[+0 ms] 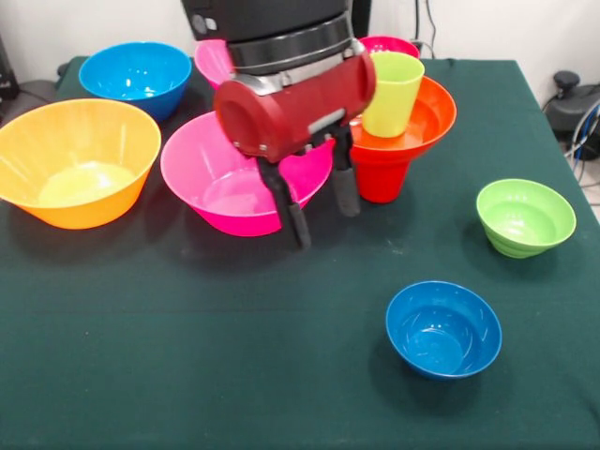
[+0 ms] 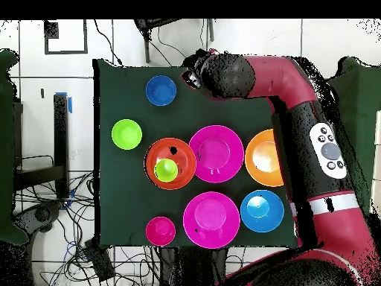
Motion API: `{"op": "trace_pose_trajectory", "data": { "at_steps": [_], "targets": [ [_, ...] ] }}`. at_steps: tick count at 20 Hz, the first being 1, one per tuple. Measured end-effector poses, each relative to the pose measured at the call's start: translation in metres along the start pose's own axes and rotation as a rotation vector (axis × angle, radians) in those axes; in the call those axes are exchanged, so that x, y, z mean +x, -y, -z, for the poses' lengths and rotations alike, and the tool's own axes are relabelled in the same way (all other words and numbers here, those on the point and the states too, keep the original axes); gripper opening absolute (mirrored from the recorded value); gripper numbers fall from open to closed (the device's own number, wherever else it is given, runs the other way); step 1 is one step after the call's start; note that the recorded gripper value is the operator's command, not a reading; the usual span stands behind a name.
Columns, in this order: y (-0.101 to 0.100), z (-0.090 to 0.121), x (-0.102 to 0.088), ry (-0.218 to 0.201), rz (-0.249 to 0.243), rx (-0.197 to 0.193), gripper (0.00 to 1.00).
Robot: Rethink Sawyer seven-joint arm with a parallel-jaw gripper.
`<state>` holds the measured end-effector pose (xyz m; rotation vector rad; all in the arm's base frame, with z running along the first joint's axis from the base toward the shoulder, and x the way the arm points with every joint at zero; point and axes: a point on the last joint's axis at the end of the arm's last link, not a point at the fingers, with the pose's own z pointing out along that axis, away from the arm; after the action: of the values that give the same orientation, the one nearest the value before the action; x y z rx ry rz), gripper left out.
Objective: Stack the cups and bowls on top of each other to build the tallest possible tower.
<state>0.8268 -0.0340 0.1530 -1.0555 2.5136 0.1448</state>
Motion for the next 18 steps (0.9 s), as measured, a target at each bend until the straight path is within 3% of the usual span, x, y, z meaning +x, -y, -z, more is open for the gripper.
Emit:
{"op": "trace_pose_trajectory", "data": {
  "at_steps": [7, 18],
  "targets": [
    [-0.020, -0.007, -0.019, 0.005, 0.018, -0.021, 1.00],
    [-0.068, -0.015, -0.046, -0.036, 0.048, -0.028, 1.00]
  ]
}}
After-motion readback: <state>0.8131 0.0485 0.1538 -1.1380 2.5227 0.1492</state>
